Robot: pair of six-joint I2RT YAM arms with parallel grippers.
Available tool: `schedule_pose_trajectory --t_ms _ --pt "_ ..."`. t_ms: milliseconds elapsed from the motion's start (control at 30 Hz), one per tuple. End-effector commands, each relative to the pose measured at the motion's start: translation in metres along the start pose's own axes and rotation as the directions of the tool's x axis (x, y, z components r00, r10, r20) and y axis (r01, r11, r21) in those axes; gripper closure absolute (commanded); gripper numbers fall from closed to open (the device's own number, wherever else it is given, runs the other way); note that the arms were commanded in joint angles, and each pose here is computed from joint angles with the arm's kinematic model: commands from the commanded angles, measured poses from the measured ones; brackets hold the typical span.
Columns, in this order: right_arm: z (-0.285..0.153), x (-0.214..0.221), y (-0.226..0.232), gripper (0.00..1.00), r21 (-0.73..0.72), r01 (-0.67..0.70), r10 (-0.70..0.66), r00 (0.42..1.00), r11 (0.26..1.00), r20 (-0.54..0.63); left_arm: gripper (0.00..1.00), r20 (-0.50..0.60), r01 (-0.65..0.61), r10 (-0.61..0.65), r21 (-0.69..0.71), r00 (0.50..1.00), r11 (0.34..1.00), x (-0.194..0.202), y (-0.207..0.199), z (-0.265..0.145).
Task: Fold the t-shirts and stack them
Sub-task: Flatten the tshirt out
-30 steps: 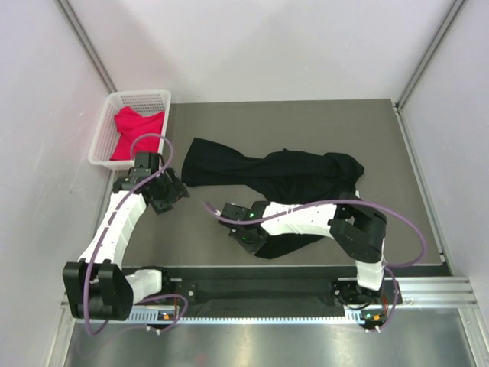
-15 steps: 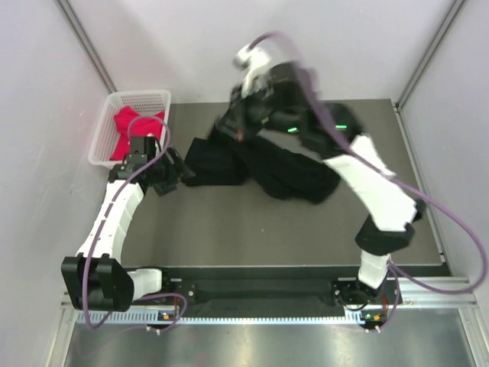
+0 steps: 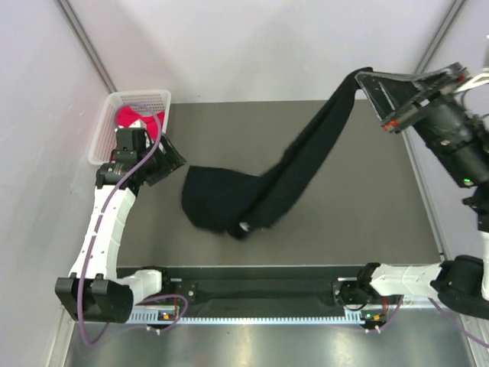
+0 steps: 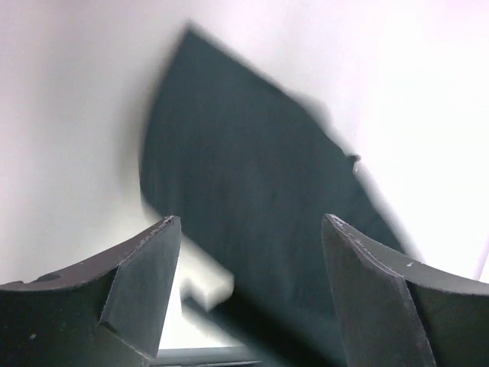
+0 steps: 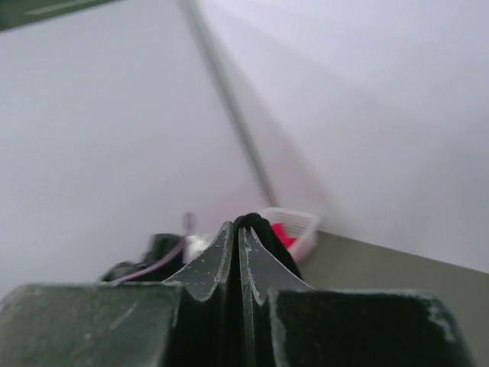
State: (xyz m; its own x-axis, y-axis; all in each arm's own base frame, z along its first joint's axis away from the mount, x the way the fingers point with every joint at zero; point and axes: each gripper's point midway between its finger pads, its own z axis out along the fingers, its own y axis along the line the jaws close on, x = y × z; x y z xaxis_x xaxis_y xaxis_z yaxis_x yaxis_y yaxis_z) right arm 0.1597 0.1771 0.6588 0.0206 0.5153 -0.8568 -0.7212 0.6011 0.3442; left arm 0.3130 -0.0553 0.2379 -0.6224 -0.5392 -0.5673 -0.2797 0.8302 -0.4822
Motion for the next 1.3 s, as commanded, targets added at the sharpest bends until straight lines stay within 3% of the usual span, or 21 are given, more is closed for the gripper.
schedule_pose_trajectory --t_ms 0,133,233,333,533,667,833,867,967,1033,1100,1267 --pt "0.022 0.059 -0.094 1.00 0.372 0.227 -0.181 0.971 0.900 -0.153 0.21 0.032 -0.042 0.042 -0.004 0.999 0.999 -0.004 0.002 -0.010" --pt "0.024 0.099 -0.173 1.00 0.502 0.317 -0.200 0.941 0.805 -0.273 0.20 -0.032 -0.123 0.127 0.107 0.991 0.987 0.013 -0.015 0.007" --pt "0.013 0.137 -0.226 1.00 0.571 0.303 -0.103 0.929 0.763 -0.354 0.18 -0.060 -0.205 0.223 0.214 0.973 0.955 0.032 -0.037 0.026" --pt "0.003 0.171 -0.258 1.00 0.600 0.289 -0.002 0.902 0.746 -0.433 0.17 -0.152 -0.256 0.295 0.235 0.943 0.938 0.071 -0.050 0.044" --pt "-0.023 0.205 -0.287 1.00 0.637 0.278 0.106 0.862 0.719 -0.496 0.16 -0.139 -0.519 0.603 0.381 0.786 0.765 0.185 -0.100 0.034" --pt "-0.035 0.211 -0.290 1.00 0.639 0.217 0.164 0.861 0.738 -0.482 0.14 -0.122 -0.635 0.761 0.477 0.637 0.608 0.258 -0.122 0.023" --pt "-0.046 0.206 -0.284 1.00 0.642 0.196 0.171 0.870 0.741 -0.463 0.21 -0.167 -0.607 0.825 0.601 0.540 0.519 0.323 -0.159 0.010" --pt "-0.048 0.210 -0.283 1.00 0.641 0.191 0.180 0.866 0.744 -0.466 0.21 -0.187 -0.606 0.847 0.623 0.498 0.494 0.346 -0.160 0.009" --pt "-0.052 0.212 -0.276 1.00 0.629 0.171 0.190 0.865 0.758 -0.465 0.22 -0.215 -0.550 0.861 0.692 0.461 0.468 0.385 -0.179 0.000" --pt "-0.054 0.215 -0.272 1.00 0.627 0.158 0.202 0.863 0.763 -0.463 0.21 -0.219 -0.525 0.859 0.713 0.462 0.464 0.399 -0.190 -0.003" --pt "-0.057 0.215 -0.267 1.00 0.621 0.149 0.203 0.865 0.770 -0.459 0.21 -0.226 -0.539 0.876 0.714 0.427 0.447 0.422 -0.189 0.000" --pt "-0.062 0.209 -0.258 1.00 0.611 0.141 0.195 0.872 0.779 -0.449 0.28 -0.318 -0.617 0.851 0.588 0.417 0.522 0.441 -0.165 0.031"
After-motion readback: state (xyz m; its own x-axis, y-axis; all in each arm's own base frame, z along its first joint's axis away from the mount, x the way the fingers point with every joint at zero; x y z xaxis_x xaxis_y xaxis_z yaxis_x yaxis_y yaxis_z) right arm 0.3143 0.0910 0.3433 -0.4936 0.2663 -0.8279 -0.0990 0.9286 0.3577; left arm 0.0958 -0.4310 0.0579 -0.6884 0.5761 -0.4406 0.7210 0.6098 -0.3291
